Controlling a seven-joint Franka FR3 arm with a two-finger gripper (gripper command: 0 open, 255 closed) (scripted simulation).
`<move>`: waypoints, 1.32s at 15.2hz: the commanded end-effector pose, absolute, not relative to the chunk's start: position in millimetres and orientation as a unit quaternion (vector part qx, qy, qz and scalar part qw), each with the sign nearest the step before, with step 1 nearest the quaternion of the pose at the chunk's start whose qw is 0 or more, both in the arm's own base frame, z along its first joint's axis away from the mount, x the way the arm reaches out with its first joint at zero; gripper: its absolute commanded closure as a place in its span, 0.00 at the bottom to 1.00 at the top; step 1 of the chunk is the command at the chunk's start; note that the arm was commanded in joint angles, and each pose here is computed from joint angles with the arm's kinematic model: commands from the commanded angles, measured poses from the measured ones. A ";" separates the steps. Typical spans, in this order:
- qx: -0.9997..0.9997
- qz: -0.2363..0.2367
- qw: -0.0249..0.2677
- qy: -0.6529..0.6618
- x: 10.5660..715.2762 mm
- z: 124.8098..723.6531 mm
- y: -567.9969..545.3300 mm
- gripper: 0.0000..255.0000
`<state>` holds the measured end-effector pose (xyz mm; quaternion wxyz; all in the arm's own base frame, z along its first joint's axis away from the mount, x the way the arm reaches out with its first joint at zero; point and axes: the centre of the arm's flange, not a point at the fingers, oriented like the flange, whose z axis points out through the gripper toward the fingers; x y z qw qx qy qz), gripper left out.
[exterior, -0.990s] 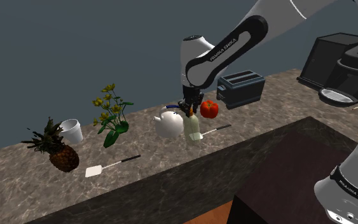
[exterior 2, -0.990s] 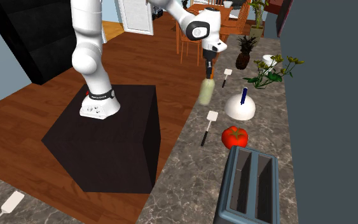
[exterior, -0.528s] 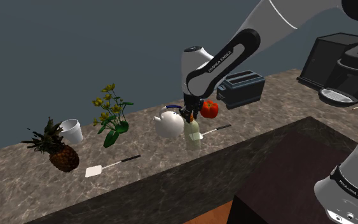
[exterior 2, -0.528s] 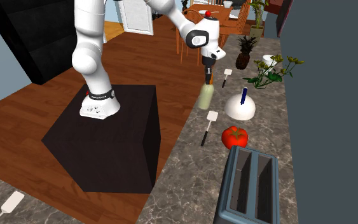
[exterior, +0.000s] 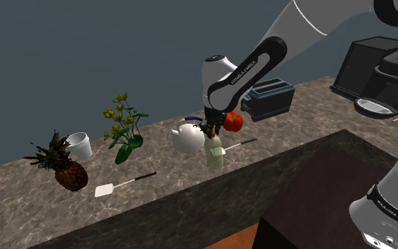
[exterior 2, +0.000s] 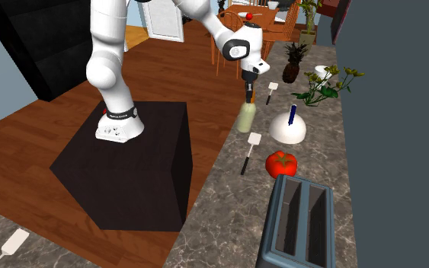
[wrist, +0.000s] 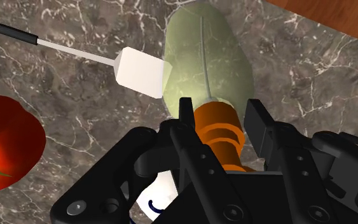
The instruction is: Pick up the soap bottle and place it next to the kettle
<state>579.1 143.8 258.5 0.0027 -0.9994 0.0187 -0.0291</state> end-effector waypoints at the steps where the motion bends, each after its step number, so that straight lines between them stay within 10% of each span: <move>1: -0.999 -0.029 0.003 0.019 579.2 258.6 143.8 1.00; 2: -0.999 -0.029 0.003 0.019 579.2 258.6 143.8 1.00; 3: -0.999 -0.029 0.003 0.019 579.2 258.6 143.8 0.00; 20: -0.999 -0.029 0.003 0.019 576.3 308.5 143.6 0.00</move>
